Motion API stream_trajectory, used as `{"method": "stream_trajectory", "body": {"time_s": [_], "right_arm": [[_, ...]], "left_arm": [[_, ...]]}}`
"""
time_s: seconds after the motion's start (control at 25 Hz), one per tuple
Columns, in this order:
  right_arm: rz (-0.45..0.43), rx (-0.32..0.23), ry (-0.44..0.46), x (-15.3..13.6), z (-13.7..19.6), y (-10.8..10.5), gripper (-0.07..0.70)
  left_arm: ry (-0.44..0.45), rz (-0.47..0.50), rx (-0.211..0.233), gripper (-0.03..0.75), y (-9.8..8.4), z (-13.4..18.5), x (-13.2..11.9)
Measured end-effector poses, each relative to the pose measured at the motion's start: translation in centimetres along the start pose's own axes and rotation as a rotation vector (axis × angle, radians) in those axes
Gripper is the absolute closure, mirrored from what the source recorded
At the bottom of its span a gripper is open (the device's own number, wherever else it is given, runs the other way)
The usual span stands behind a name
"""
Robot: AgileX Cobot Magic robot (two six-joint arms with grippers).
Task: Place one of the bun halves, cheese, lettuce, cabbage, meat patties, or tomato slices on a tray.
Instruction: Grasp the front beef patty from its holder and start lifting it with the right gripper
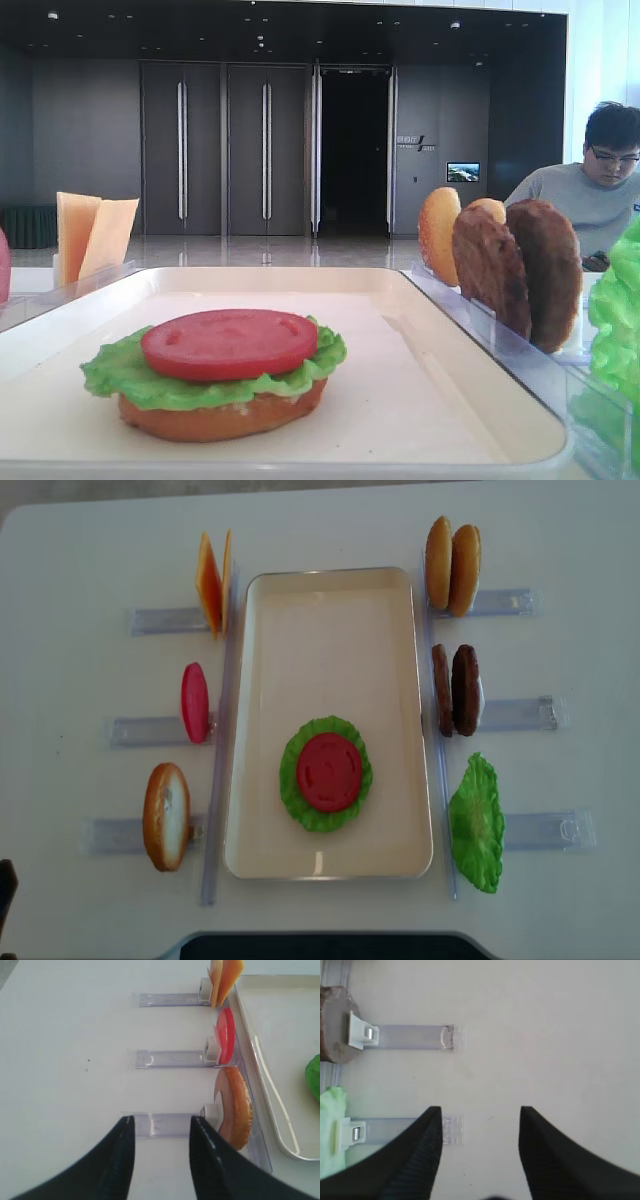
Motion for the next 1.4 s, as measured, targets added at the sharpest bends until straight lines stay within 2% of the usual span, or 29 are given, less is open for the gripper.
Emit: {"method": "stream_trajectory", "body": {"time_s": [0.28, 0.4, 0.6, 0.8, 0.96, 1.2, 1.4], "right_arm": [[-0.022, -0.006, 0.107, -2.9, -2.3, 0.0, 0.264], [-0.033, -0.008, 0.125, -3.7, -3.3, 0.1, 0.264], [-0.041, 0.025, 0.136, -3.9, -4.1, 0.1, 0.262], [-0.074, 0.051, 0.139, -3.8, -4.1, 1.0, 0.245], [-0.098, 0.078, 0.142, -3.8, -4.1, 3.1, 0.244], [-0.156, 0.124, 0.096, -3.5, -4.4, 8.0, 0.244], [-0.214, 0.158, 0.072, -3.3, -4.3, 11.9, 0.243]], "left_arm": [[0.001, 0.000, 0.000, 0.433, 0.0, 0.0, 0.0], [0.001, 0.000, 0.000, 0.433, 0.0, 0.0, 0.0], [0.001, 0.000, 0.000, 0.433, 0.0, 0.0, 0.0], [0.001, 0.000, 0.000, 0.433, 0.0, 0.0, 0.0], [0.001, 0.000, 0.000, 0.433, 0.0, 0.0, 0.0], [0.001, 0.000, 0.000, 0.439, 0.0, 0.0, 0.0], [0.001, 0.000, 0.000, 0.484, 0.0, 0.0, 0.0]]}}
Point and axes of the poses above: a point on each arm's last joint axis where the gripper is mounted, x pointing back along that axis away from the gripper, y along the wrist's bending axis when the last joint is at zero, z = x × y, the point moved 10 cm from there along -x, pointing out along that axis toward the gripper, and after that the axes turned 2 degrees about x, right-handed, at the moved point
